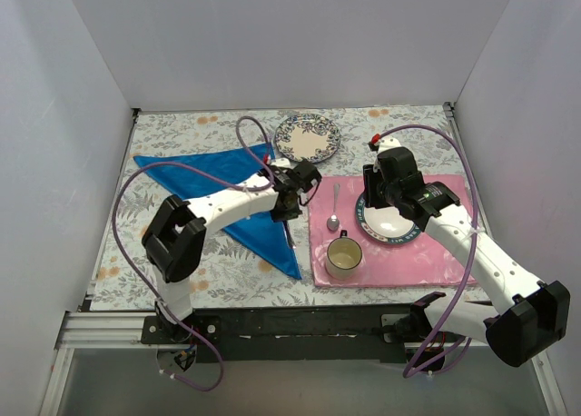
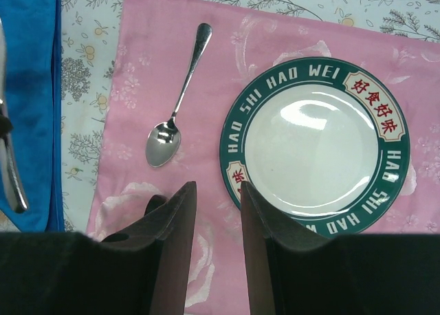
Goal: Fold the napkin, place the utensils inside, and roll it up
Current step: Place the utensil onto the napkin
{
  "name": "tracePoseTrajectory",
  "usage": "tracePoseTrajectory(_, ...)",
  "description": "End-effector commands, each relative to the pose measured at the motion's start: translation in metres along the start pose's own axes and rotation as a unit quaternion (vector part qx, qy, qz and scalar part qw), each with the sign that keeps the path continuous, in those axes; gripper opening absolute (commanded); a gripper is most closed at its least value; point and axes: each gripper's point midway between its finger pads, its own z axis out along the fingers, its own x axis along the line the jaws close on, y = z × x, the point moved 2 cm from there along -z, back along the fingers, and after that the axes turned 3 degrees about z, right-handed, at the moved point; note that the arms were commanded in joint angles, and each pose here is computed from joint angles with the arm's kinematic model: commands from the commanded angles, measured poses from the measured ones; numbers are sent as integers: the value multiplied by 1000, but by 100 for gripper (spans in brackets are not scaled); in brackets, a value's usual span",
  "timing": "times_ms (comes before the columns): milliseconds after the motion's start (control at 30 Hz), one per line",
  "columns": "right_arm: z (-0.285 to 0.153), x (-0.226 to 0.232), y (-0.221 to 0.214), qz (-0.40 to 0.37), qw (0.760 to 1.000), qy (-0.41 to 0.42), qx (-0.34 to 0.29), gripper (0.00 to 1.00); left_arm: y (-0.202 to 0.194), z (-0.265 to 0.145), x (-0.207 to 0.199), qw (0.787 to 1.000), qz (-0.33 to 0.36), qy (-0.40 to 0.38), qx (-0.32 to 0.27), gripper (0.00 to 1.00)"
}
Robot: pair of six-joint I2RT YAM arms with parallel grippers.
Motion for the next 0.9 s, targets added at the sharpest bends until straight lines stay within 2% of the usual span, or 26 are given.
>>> tracePoseTrajectory(0, 1, 2, 6, -4, 1000, 9, -14, 40, 40, -23, 45, 997, -59, 12, -38, 0)
tracePoseTrajectory(333, 2, 1, 5, -5, 1000, 7, -13, 40, 75, 19, 147, 986, -152, 75, -13, 0)
tracePoseTrajectory(600, 2, 2, 6, -8, 1000, 9, -9, 40, 92, 57, 201, 970, -212, 116, 4, 0)
tracePoseTrajectory(867, 2, 1, 4, -8, 1000, 7, -8, 40, 98, 81, 200, 960, -249, 124, 33, 0)
